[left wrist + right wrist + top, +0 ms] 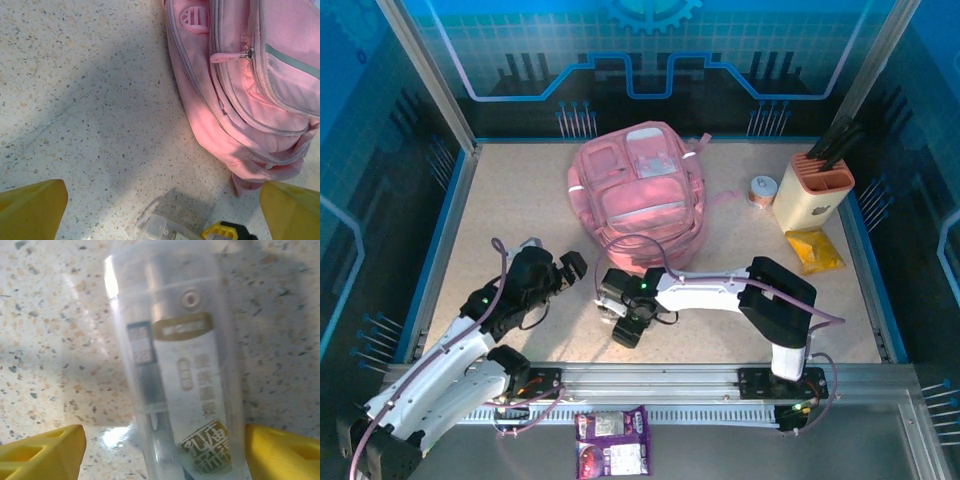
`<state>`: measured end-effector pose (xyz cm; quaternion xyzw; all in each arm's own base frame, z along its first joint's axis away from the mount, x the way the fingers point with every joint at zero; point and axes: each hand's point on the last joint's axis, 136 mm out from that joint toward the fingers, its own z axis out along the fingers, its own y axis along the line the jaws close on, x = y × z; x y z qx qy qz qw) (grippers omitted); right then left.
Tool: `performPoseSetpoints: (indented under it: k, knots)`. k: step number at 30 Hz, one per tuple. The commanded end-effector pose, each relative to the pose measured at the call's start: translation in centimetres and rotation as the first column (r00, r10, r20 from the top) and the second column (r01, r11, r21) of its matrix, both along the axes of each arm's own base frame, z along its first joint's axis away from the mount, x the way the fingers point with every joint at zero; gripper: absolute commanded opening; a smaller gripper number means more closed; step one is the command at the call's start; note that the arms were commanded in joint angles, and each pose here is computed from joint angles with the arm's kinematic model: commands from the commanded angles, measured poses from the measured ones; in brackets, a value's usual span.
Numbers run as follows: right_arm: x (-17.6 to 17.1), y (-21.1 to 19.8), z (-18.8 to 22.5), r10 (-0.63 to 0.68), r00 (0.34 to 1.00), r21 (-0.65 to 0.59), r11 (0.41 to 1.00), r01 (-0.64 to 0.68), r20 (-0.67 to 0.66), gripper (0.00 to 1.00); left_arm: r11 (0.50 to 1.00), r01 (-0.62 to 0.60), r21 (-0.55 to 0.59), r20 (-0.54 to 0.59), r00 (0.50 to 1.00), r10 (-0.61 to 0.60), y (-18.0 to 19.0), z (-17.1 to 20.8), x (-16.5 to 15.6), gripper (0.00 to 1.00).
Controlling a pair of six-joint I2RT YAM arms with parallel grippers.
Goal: Pack the student bag
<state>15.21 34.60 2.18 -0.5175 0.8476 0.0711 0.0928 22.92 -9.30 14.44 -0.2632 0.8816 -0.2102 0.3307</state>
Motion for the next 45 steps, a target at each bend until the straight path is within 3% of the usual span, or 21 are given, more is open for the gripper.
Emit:
performPoseSetpoints:
  k: [1, 5, 26, 29, 33, 36, 40, 45]
  knots:
    - [-0.3, -1.9, -0.8, -0.046, 0.999, -0.083, 0.995, 0.048, 0.024, 0.78, 1.0, -0.017, 0.002, -0.008, 1.0, 0.017, 0.3, -0.5, 0.0, 0.99]
    - [-0.3, -2.2, -1.1, -0.059, 0.997, -0.101, 0.993, 0.063, 0.04, 0.66, 1.0, -0.013, 0.0, -0.009, 1.0, 0.013, -0.1, -0.5, 0.5, 0.99]
    - [-0.4, -2.0, -1.1, -0.054, 0.998, -0.079, 0.995, 0.056, 0.023, 0.34, 1.0, 0.005, 0.006, -0.017, 1.0, -0.005, -0.8, -0.1, 1.4, 0.99]
    - [-0.3, -2.2, -0.6, -0.072, 0.997, -0.06, 0.996, 0.073, 0.016, 0.33, 1.0, 0.015, 0.025, -0.009, 1.0, -0.014, -0.7, 0.2, 1.5, 0.99]
    - [-0.1, -2.7, 1.2, -0.112, 0.994, -0.019, 0.993, 0.112, 0.004, 0.33, 0.995, 0.022, 0.102, 0.04, 0.999, -0.026, 0.0, 2.0, 2.1, 0.99]
    - [0.2, -3.5, 2.8, -0.159, 0.987, 0.035, 0.987, 0.16, -0.023, 0.35, 0.981, 0.081, 0.177, 0.12, 0.987, -0.104, -0.4, 3.8, 3.5, 0.99]
    - [1.6, -6.2, 4.7, -0.275, 0.96, 0.068, 0.958, 0.279, -0.062, 0.35, 0.924, 0.064, 0.377, 0.21, 0.966, -0.152, 0.6, 6.1, 6.2, 0.99]
    - [3.5, -10.3, 7.2, -0.422, 0.903, 0.094, 0.899, 0.428, -0.078, 0.36, 0.82, 0.217, 0.53, 0.217, 0.9, -0.378, -3.0, 7.0, 10.2, 0.99]
